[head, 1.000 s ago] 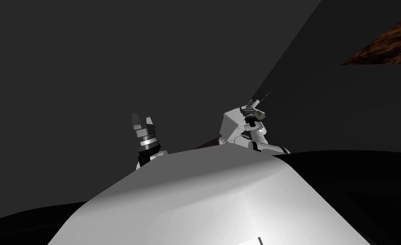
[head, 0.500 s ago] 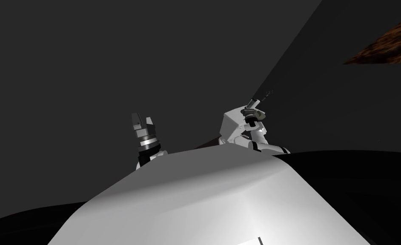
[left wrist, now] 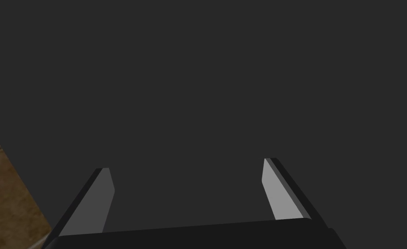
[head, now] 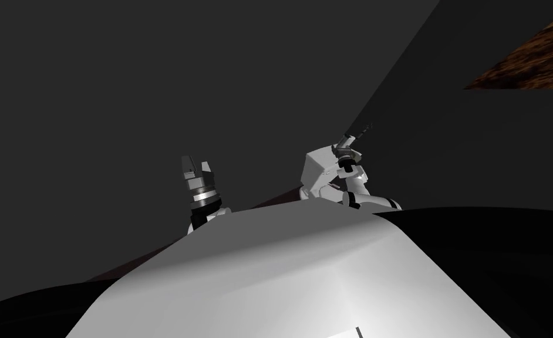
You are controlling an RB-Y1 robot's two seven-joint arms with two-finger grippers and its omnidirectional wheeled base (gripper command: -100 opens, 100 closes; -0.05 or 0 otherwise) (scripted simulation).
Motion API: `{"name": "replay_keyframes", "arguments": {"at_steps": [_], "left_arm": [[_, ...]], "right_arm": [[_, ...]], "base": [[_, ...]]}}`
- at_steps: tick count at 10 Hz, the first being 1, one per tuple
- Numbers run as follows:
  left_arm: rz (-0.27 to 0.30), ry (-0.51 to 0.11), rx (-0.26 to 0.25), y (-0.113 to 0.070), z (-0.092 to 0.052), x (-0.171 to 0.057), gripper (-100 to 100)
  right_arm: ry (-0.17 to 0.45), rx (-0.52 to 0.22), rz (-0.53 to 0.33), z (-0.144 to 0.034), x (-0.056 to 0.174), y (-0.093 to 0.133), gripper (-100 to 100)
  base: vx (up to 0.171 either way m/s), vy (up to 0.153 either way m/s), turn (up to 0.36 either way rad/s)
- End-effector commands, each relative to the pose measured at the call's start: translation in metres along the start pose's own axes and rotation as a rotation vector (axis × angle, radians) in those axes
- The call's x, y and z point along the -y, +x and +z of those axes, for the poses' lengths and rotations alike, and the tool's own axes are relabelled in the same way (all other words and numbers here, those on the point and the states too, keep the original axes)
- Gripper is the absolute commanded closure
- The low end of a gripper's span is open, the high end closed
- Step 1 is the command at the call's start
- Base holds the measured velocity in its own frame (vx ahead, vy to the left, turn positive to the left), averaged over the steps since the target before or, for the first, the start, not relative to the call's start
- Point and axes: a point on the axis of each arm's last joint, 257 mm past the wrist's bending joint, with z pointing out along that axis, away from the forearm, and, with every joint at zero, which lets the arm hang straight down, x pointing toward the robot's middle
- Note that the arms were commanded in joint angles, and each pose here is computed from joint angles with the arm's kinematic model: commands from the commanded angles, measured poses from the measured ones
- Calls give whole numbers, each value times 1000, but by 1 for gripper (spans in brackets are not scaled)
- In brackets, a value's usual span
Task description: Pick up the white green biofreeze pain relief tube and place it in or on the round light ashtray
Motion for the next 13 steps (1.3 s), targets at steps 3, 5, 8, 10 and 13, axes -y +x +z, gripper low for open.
{"name": "replay_keyframes", "arguments": {"at_steps": [3,5,8,10,13], "left_arm": [[0,0,0,0,0,0,0],[0,0,0,0,0,0,0],[0,0,0,0,0,0,0],[0,0,0,0,0,0,0],[0,0,0,0,0,0,0]], "right_arm": [[14,-1,67,17,2,-8,-100],[22,-2,107,27,2,-13,-100],[35,-2,169,41,4,-22,-100],[44,-1,209,50,5,-28,-100],[57,-9,274,63,2,-34,-100]], "base": [[-168,-132,67],[-189,-137,82],[-176,-116,75],[-172,-111,67],[-162,-105,78]]}}
